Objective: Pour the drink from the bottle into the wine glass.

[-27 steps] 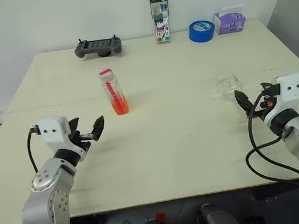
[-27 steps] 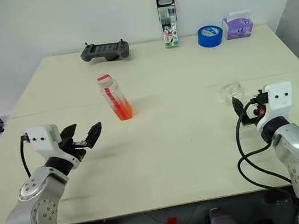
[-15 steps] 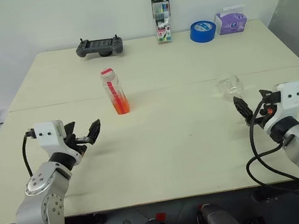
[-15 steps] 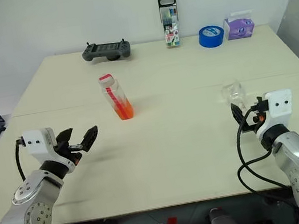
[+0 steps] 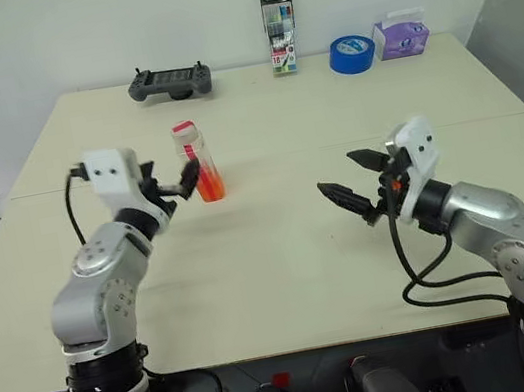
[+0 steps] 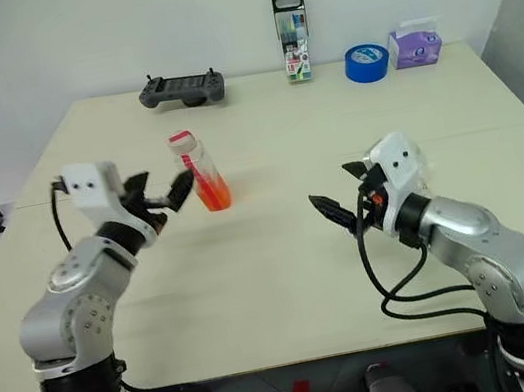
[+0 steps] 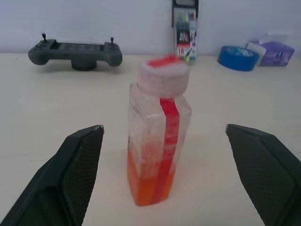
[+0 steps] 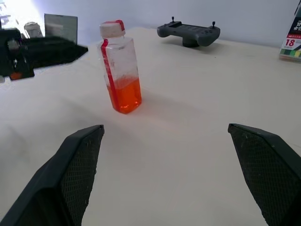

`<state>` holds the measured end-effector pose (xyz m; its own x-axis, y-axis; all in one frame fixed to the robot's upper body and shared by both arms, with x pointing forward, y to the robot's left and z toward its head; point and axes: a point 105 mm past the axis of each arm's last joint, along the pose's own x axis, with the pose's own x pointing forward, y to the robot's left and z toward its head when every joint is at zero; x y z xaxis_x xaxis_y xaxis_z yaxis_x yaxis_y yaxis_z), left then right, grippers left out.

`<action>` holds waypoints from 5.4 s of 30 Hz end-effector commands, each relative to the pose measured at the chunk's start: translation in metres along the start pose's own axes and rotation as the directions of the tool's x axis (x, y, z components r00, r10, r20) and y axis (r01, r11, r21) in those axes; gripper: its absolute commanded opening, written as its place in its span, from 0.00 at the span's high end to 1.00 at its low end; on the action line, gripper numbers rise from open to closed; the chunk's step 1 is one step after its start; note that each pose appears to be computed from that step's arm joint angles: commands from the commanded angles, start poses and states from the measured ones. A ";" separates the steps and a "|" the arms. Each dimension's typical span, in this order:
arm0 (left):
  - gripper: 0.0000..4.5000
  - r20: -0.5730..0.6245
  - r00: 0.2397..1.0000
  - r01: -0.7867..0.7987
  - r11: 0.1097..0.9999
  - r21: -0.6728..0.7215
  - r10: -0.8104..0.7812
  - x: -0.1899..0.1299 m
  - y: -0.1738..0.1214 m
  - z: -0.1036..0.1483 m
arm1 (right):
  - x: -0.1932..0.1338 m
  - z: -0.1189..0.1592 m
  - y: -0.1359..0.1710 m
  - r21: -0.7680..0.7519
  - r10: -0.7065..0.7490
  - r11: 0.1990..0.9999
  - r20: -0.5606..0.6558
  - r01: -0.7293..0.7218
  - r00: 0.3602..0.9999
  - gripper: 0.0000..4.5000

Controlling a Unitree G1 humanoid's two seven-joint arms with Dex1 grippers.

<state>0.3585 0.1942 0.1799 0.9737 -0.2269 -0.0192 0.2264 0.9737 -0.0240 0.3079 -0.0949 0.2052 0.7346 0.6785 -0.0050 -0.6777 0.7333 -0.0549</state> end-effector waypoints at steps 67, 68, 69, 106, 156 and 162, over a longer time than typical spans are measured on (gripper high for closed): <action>0.01 0.253 0.948 -0.222 0.971 0.088 0.194 0.078 -0.014 0.029 | 0.015 0.006 0.007 -0.010 0.007 1.000 0.048 -0.007 0.999 0.00; 0.05 0.250 0.947 -0.232 0.969 0.086 0.204 0.078 -0.013 0.028 | 0.015 0.006 0.007 -0.010 0.008 1.000 0.047 -0.007 0.999 0.00; 0.10 0.248 0.945 -0.239 0.967 0.084 0.212 0.077 -0.012 0.028 | 0.015 0.006 0.008 -0.011 0.008 1.000 0.047 -0.007 0.999 0.00; 0.52 0.058 0.646 0.699 0.620 0.356 -0.761 0.022 -0.091 0.048 | 0.035 0.085 0.031 -0.090 0.318 0.946 0.074 -0.312 0.945 0.00; 0.52 0.082 0.378 0.865 0.383 0.325 -0.922 -0.007 -0.159 0.045 | -0.007 0.060 0.048 -0.174 0.667 0.711 -0.142 -0.681 0.732 0.59; 0.52 0.084 0.391 0.862 0.396 0.317 -0.917 -0.004 -0.158 0.043 | 0.004 0.071 0.033 -0.212 0.564 0.793 -0.096 -0.571 0.820 0.51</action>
<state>0.3078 0.0302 0.2100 0.0911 -0.9950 0.0402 0.9587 0.0986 0.2668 0.2891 -0.0695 0.2609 0.2114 0.9642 -0.1598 -0.9645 0.1794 -0.1937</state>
